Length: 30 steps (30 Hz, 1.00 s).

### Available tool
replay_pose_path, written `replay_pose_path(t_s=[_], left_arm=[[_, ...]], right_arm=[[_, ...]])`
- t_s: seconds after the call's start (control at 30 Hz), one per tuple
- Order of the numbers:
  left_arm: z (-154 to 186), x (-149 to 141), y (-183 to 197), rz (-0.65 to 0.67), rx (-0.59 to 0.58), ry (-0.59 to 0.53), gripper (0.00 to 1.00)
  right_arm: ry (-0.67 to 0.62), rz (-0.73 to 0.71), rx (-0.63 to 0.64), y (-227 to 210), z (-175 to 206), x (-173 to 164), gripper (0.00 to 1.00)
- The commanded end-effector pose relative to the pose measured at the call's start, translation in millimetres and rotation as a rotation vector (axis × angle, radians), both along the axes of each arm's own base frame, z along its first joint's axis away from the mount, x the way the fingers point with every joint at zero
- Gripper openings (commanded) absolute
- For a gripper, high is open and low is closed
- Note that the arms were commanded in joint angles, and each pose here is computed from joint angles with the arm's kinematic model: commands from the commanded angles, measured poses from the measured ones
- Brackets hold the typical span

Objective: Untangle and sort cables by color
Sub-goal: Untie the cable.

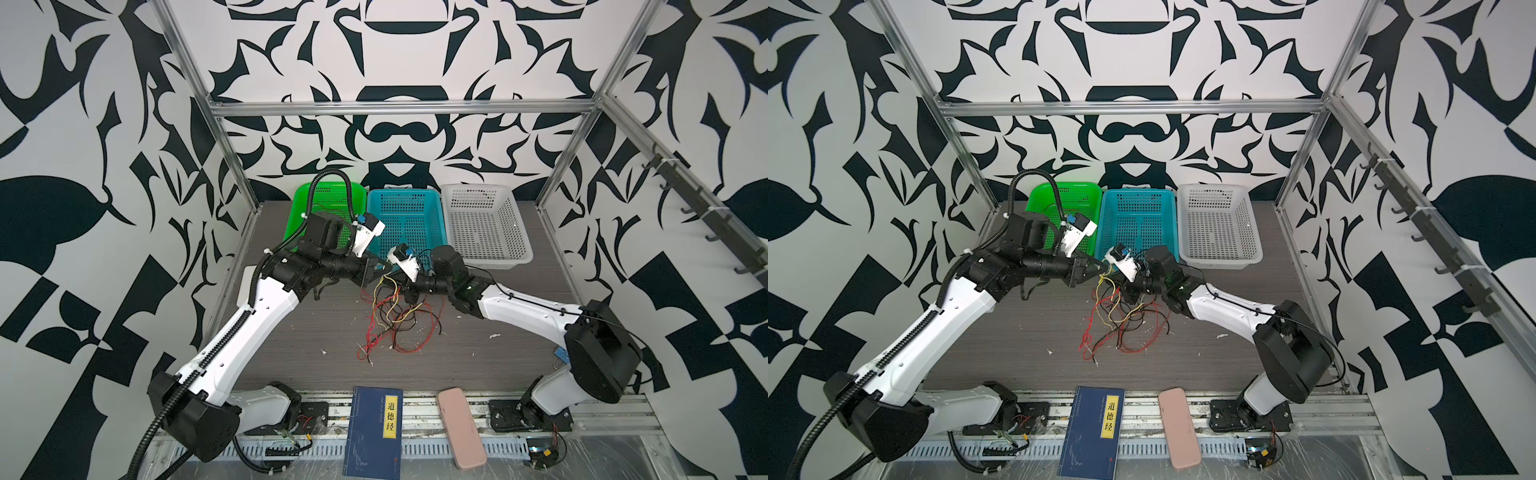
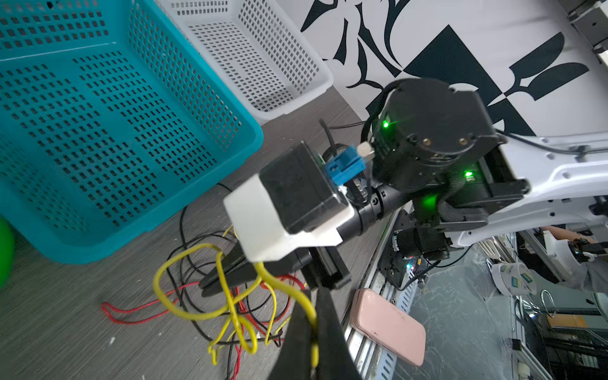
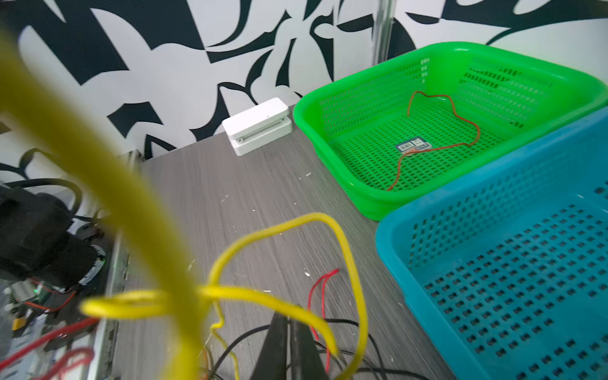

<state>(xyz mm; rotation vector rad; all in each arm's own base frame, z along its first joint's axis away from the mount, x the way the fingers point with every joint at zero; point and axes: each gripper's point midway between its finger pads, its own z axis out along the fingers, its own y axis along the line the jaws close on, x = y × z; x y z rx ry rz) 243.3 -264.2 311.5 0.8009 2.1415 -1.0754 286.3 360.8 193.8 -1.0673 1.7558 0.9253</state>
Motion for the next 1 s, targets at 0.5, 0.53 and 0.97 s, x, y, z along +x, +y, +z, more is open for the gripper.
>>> replay_pose_path(t_s=[0.5, 0.53, 0.97], left_arm=[[61, -9, 1, -0.029, -0.101, -0.147, 0.0], [59, -9, 0, -0.029, -0.101, -0.14, 0.0], [46, -22, -5, -0.096, -0.129, -0.094, 0.0]], right_arm=[[0.072, -0.097, -0.102, -29, -58, -14, 0.07], [0.068, -0.093, -0.095, -30, -53, -15, 0.07], [-0.137, -0.034, 0.095, -53, 75, -52, 0.48]])
